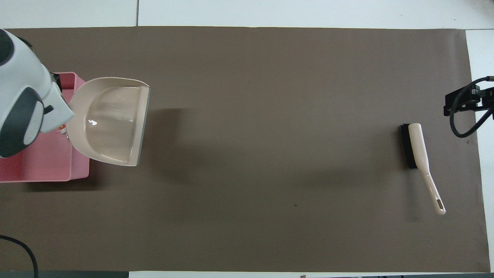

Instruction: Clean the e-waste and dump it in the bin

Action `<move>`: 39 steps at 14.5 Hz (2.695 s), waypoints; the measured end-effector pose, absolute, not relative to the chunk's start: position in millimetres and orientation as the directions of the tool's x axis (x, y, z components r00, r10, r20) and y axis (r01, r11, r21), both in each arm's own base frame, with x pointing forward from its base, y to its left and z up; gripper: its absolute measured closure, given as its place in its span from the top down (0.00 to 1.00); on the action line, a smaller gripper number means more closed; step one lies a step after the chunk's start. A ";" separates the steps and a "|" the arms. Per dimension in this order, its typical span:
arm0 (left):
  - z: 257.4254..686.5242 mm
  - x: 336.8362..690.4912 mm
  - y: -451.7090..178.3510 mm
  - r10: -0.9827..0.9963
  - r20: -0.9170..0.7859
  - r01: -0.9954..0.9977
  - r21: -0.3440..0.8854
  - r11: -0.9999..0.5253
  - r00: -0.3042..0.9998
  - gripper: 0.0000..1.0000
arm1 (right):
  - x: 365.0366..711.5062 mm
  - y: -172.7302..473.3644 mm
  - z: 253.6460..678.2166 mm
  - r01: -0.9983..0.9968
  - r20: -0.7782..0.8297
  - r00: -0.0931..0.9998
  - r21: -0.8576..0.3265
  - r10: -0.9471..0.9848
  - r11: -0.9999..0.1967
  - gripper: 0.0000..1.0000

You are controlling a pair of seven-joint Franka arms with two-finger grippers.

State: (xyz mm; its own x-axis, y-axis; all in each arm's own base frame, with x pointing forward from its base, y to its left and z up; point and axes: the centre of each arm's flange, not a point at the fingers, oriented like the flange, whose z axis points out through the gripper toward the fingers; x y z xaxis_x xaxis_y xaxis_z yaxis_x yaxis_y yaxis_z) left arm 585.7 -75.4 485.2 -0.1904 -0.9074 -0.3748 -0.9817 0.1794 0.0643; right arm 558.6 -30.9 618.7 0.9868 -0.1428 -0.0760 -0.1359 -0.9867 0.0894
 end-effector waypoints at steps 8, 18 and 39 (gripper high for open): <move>395.4 535.8 -206.4 -0.906 -0.392 -0.987 0.057 0.150 -0.161 0.32 | 536.3 14.8 618.7 -0.079 -0.073 0.994 0.090 -0.085 -0.993 1.00; 335.7 553.7 -216.7 -0.916 -0.367 -0.986 0.026 0.166 -0.164 0.32 | 536.1 5.4 621.0 -0.098 -0.072 0.992 0.082 -0.104 -0.992 1.00; 448.1 593.6 -44.2 -0.592 -0.229 -0.617 -0.049 -0.786 0.773 0.99 | 534.0 12.8 635.5 -0.094 -0.089 0.991 0.039 -0.097 -0.995 1.00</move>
